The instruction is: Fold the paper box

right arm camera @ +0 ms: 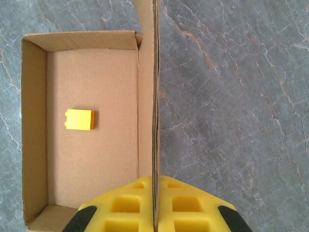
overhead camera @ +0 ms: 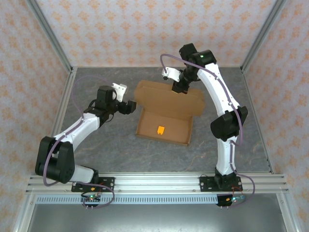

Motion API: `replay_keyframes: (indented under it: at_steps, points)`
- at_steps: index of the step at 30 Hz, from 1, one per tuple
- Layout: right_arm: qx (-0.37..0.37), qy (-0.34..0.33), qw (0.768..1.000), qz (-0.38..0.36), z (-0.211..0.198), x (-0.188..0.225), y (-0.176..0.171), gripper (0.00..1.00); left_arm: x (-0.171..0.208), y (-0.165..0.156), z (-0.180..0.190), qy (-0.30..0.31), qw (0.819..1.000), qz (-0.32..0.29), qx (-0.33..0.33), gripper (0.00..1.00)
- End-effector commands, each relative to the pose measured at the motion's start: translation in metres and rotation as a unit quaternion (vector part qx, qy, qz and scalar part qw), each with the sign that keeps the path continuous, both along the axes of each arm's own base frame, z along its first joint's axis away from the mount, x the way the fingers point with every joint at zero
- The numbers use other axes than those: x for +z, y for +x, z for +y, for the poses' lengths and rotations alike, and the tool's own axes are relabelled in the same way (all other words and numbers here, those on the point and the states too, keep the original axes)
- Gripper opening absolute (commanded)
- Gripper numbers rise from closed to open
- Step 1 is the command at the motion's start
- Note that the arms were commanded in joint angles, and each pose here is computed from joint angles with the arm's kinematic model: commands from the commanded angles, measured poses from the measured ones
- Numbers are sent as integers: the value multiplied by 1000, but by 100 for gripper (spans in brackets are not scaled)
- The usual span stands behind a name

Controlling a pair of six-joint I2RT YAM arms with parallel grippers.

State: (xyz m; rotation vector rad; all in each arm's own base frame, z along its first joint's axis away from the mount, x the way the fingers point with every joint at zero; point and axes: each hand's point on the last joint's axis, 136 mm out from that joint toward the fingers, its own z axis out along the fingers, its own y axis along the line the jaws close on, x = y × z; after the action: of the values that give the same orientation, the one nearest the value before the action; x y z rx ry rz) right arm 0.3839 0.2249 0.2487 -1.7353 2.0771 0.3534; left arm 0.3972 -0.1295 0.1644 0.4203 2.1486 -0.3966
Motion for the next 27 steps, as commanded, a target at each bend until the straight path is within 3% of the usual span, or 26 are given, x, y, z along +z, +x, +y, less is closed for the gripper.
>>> replay_keyframes:
  at_steps: [1,10,20,27]
  points:
    - [25,7,1000,3,9,-2,-3,0,31,17,-15,21,992,-87,-90,81]
    - [26,6,1000,-4,13,-2,1,0,33,40,-32,16,974,-98,-202,78]
    - [24,0,1000,-17,17,-2,4,0,23,28,-48,-2,959,-45,-278,32]
    - [17,-8,1000,-24,15,-1,6,0,30,25,-49,-5,957,-44,-286,12]
